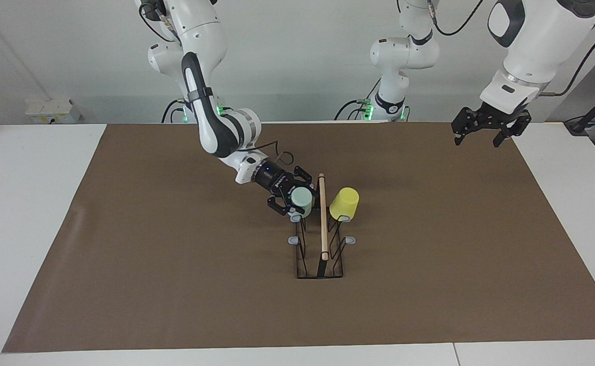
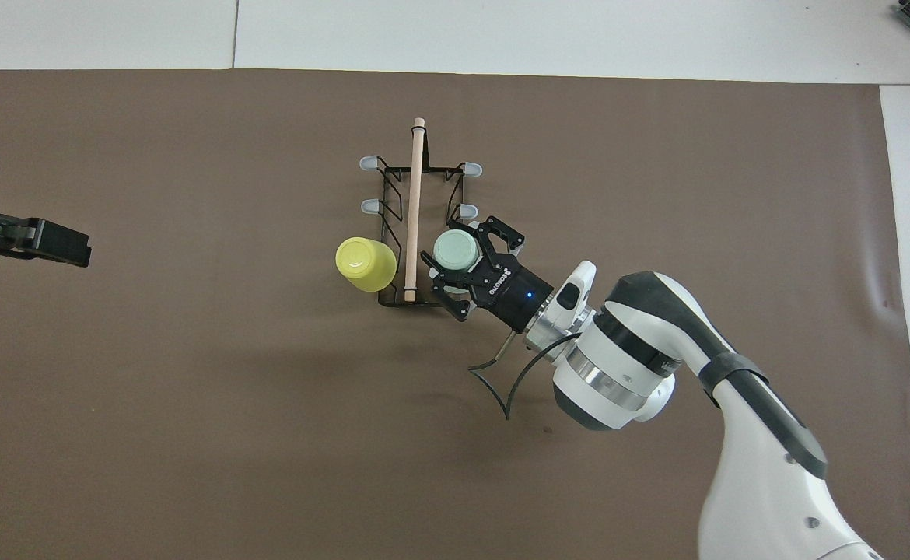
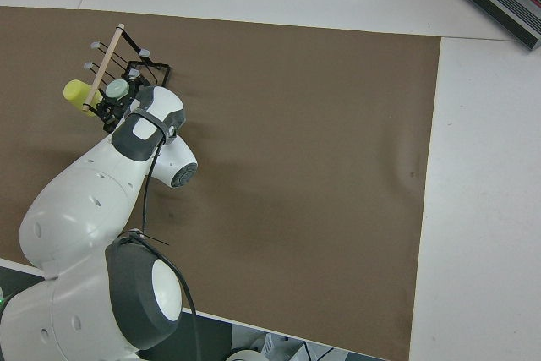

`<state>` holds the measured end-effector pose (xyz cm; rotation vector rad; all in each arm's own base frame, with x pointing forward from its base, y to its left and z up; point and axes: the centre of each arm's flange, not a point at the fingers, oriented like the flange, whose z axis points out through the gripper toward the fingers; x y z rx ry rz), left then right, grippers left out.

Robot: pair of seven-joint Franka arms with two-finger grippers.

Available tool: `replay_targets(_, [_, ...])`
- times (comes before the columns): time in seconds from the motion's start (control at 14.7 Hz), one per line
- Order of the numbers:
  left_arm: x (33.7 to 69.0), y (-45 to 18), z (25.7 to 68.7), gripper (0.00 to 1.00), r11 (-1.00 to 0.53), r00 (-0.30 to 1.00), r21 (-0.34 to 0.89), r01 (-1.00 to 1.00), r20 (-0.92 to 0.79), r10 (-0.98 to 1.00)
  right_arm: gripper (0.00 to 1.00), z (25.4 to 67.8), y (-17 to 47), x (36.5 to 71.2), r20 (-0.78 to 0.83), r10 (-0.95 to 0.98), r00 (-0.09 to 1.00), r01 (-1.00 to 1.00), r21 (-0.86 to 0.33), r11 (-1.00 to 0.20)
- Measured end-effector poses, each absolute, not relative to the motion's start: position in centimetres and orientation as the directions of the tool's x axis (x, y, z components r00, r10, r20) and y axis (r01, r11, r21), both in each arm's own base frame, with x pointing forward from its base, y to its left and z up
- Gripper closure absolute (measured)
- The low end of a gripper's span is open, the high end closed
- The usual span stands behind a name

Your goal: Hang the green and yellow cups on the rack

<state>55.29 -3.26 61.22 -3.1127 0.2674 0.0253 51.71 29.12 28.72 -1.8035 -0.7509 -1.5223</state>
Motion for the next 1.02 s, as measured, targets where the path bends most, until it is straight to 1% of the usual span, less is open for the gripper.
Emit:
replay_targets(0.07, [55.24, -3.17, 61.17, 0.0, -0.985, 0.985, -0.012, -0.17, -0.022, -0.17, 0.27, 28.7, 29.09, 51.72, 0.987, 0.015, 0.161, 0.773, -0.116, -0.623])
replay_targets(0.14, [55.21, -3.14, 61.16, 0.0, -0.985, 0.985, -0.011, -0.17, -0.024, -0.17, 0.21, 28.69, 29.09, 51.72, 0.987, 0.016, 0.161, 0.773, -0.116, -0.623])
replay_targets(0.27, [55.18, -3.21, 61.2, 0.0, -0.986, 0.985, 0.004, -0.168, -0.022, -0.168, 0.03, 28.68, 29.25, 51.62, 0.987, 0.016, 0.161, 0.775, -0.117, -0.621])
replay_targets(0.41, [55.16, -2.89, 61.28, 0.0, -0.987, 0.987, 0.027, -0.158, -0.019, -0.158, 0.0, 28.67, 29.25, 51.6, 0.987, 0.016, 0.162, 0.775, -0.117, -0.621])
replay_targets(0.89, [54.93, -2.4, 61.75, 0.0, -0.988, 0.989, 0.031, -0.149, -0.01, -0.15, 0.0, 28.62, 29.32, 51.46, 0.986, 0.024, 0.167, 0.774, -0.117, -0.622])
replay_targets(1.02, [54.92, -2.4, 61.74, 0.0, -0.988, 0.989, 0.031, -0.149, -0.01, -0.15, 0.0, 28.26, 29.15, 51.23, 0.982, 0.042, 0.183, 0.769, -0.117, -0.629])
